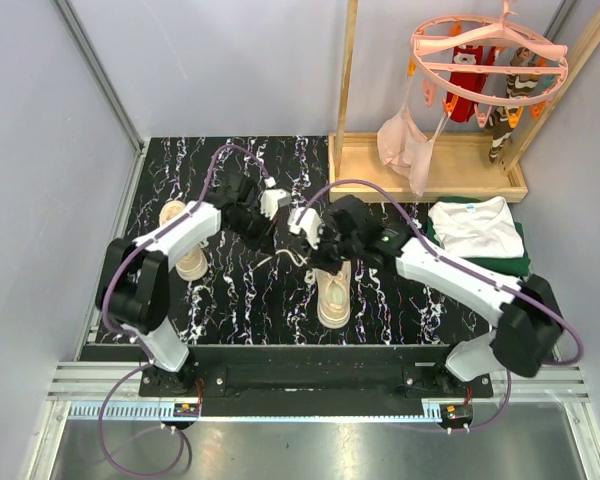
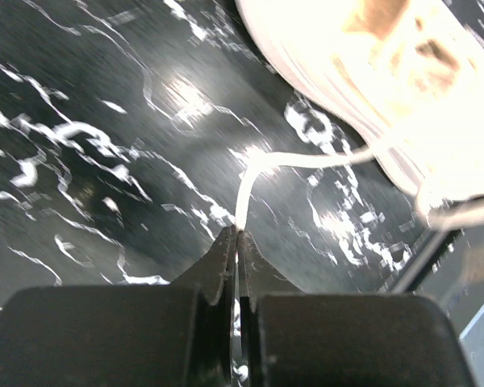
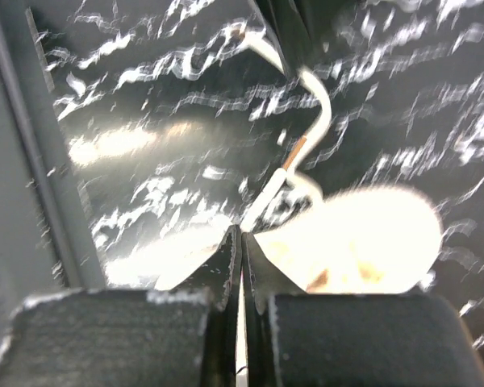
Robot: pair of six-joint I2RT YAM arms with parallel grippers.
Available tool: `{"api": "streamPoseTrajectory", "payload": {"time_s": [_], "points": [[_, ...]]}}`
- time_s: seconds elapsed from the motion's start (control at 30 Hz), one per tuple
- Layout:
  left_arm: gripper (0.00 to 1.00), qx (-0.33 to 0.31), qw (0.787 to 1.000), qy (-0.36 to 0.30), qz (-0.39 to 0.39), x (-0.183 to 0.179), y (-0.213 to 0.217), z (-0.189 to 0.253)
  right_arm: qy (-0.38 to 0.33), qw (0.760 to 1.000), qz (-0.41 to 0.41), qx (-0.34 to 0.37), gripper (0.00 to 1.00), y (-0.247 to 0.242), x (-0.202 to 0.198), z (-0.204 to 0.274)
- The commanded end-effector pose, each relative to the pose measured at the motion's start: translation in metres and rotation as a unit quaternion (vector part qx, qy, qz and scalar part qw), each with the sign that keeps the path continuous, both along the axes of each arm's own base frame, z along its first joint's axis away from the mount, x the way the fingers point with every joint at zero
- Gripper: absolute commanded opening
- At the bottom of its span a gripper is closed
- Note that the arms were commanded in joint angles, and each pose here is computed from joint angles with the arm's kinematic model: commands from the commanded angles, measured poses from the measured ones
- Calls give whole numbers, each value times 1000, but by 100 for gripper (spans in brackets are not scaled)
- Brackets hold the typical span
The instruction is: Tie the shoes
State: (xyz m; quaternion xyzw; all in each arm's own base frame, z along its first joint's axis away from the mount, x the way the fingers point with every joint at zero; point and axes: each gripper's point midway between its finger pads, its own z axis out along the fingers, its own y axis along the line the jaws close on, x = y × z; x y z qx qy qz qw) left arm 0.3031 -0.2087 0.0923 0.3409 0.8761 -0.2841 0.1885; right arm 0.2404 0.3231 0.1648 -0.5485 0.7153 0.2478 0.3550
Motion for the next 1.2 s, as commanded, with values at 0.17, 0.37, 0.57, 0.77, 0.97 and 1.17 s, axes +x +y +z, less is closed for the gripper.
{"api": "streamPoseTrajectory", "payload": {"time_s": [0.17, 0.37, 0.57, 0.77, 0.97, 1.17], "points": [[0, -1, 985, -97, -141, -62, 18, 27, 126, 989, -80, 1, 0, -75, -43, -18], [0, 89, 969, -124, -192, -84, 53, 3, 139, 984, -112, 10, 0, -98, -42, -20], [0, 120, 960, -140, -209, -84, 65, -15, 135, 986, -100, -15, 0, -108, -41, -27], [2, 112, 955, -145, -233, -83, 45, -21, 165, 984, -62, -8, 0, -95, -44, -29], [13, 105, 949, -148, -259, -88, 30, -22, 170, 983, -65, -11, 0, -90, -35, -33], [20, 98, 954, -147, -242, -83, 25, -15, 155, 983, -97, -12, 0, -92, -25, -40]]}}
